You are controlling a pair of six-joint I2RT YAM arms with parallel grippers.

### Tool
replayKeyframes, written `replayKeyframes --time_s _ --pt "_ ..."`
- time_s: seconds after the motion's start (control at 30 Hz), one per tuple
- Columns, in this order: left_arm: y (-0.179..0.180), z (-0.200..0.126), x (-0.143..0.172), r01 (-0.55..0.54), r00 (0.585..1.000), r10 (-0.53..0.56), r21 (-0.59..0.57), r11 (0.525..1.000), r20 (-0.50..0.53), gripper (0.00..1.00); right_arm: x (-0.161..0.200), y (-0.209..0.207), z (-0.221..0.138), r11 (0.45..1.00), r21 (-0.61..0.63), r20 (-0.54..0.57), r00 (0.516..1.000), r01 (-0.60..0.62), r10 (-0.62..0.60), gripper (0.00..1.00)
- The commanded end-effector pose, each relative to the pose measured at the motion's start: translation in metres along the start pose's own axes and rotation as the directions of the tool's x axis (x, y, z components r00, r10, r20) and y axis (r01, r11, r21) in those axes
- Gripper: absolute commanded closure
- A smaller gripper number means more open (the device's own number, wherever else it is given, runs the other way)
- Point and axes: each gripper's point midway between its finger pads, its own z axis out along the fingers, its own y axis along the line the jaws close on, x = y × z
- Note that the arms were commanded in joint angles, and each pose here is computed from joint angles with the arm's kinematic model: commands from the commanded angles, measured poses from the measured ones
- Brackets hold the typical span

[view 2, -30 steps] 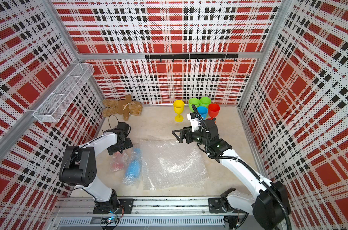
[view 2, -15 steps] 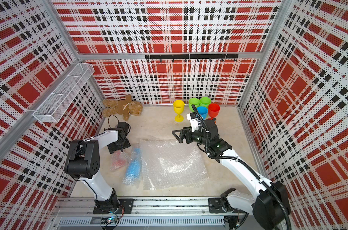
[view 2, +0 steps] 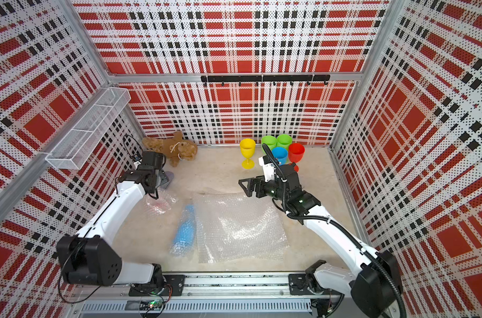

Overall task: Unpack wine glasses from bubble wrap
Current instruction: Pick up the bubble wrap from the center of the board, then place the bubble wrap at the center of the board.

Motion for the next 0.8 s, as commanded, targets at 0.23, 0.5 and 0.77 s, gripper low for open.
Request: replayKeyframes --time_s 0.23,0.5,0.77 --pt "-0.126 -0.115 0.022 -0.024 0.999 0.035 0.492 0.870 -0.012 0.22 -0.003 -0.015 -0.032 0.985 0.173 0.013 1.000 0.001 -0.004 0.00" --pt "-0.212 -0.161 0.131 0.116 0.942 0.155 0.725 0.679 -0.296 0.22 0.020 -0.004 -0.052 0.990 0.122 -0.087 0.994 0.076 -0.066 0.04" --pt "-0.241 -0.165 0.243 0.185 0.810 0.325 0.740 0.647 -0.488 0.19 0.046 -0.017 -0.060 0.987 0.155 -0.146 0.989 0.039 -0.017 0.05"
